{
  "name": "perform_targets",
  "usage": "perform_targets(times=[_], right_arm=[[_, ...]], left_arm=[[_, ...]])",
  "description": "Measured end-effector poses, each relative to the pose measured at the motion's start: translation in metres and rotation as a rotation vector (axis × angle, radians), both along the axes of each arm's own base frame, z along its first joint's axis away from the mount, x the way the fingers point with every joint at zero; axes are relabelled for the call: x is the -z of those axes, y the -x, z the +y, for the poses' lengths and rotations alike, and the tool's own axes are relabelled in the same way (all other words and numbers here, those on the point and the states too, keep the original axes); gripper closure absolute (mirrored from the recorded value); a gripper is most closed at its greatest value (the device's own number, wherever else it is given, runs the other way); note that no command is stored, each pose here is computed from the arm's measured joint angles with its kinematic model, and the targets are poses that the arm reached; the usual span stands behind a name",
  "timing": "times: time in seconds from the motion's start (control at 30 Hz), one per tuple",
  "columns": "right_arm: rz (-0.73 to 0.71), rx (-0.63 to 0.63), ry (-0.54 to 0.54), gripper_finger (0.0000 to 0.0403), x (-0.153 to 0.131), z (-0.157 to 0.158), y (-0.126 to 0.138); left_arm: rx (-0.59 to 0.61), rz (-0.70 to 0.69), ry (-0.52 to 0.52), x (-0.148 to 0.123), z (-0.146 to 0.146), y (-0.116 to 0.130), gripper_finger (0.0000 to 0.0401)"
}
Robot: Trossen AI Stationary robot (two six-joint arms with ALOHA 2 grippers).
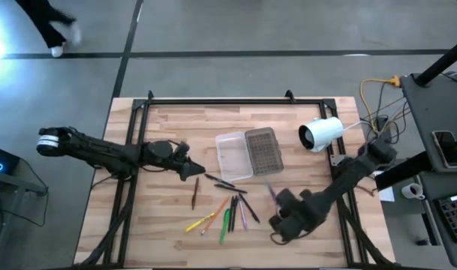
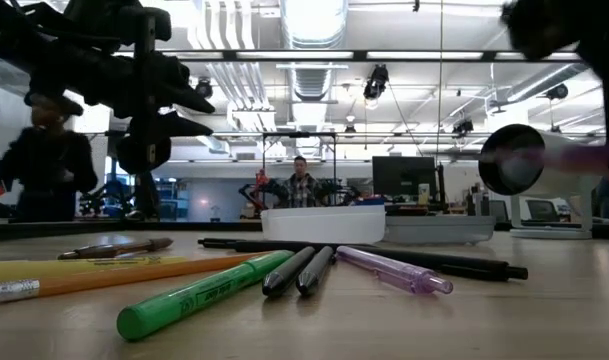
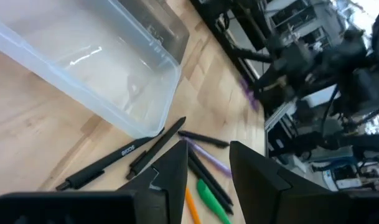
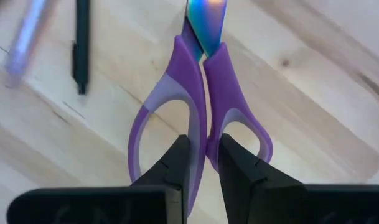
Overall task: Pick & place school supplies into a supply box
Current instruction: Put the purple scissors into the supply box
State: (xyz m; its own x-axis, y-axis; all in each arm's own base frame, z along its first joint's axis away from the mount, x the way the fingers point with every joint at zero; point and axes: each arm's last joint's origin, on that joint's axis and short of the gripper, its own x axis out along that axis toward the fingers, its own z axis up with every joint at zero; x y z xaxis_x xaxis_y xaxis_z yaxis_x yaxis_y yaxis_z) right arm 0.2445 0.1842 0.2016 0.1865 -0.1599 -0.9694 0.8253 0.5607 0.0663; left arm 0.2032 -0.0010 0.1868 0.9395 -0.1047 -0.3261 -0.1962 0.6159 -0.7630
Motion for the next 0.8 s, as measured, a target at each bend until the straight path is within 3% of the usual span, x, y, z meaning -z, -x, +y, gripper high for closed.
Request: perform_targets(times=[0.13, 0.23, 0.4, 0.53, 0.67, 0.8], right_arm=[[-0.103, 0.143, -0.011, 0.0357, -0.027, -0.027, 0.005], [-0.176, 0.214, -0.031, 0.0357, -0.030, -0.051, -0.004], [-0.384, 0.208, -0.080, 0.0357, -0.031, -0.100, -0.039], [-0.439, 0.172, -0.080, 0.0357, -0.023, -0.143, -0.065], [-0.445, 0.115, -0.099, 0.0357, -0.017, -0.180, -0.090], [-0.383, 0.077, -0.116, 0.0357, 0.001, -0.207, -0.111]], left_arm=[[0.008, 0.004, -0.012, 0.002, -0.001, 0.001, 0.0297], [0.018, 0.011, -0.037, 0.003, -0.001, 0.001, 0.0297], [0.024, 0.013, -0.054, 0.003, -0.001, 0.002, 0.0297], [0.034, -0.010, -0.050, -0.002, -0.004, 0.003, 0.0297], [0.039, -0.153, -0.076, -0.035, -0.008, 0.004, 0.0297], [0.032, -0.281, -0.175, -0.071, -0.010, 0.012, 0.0297]])
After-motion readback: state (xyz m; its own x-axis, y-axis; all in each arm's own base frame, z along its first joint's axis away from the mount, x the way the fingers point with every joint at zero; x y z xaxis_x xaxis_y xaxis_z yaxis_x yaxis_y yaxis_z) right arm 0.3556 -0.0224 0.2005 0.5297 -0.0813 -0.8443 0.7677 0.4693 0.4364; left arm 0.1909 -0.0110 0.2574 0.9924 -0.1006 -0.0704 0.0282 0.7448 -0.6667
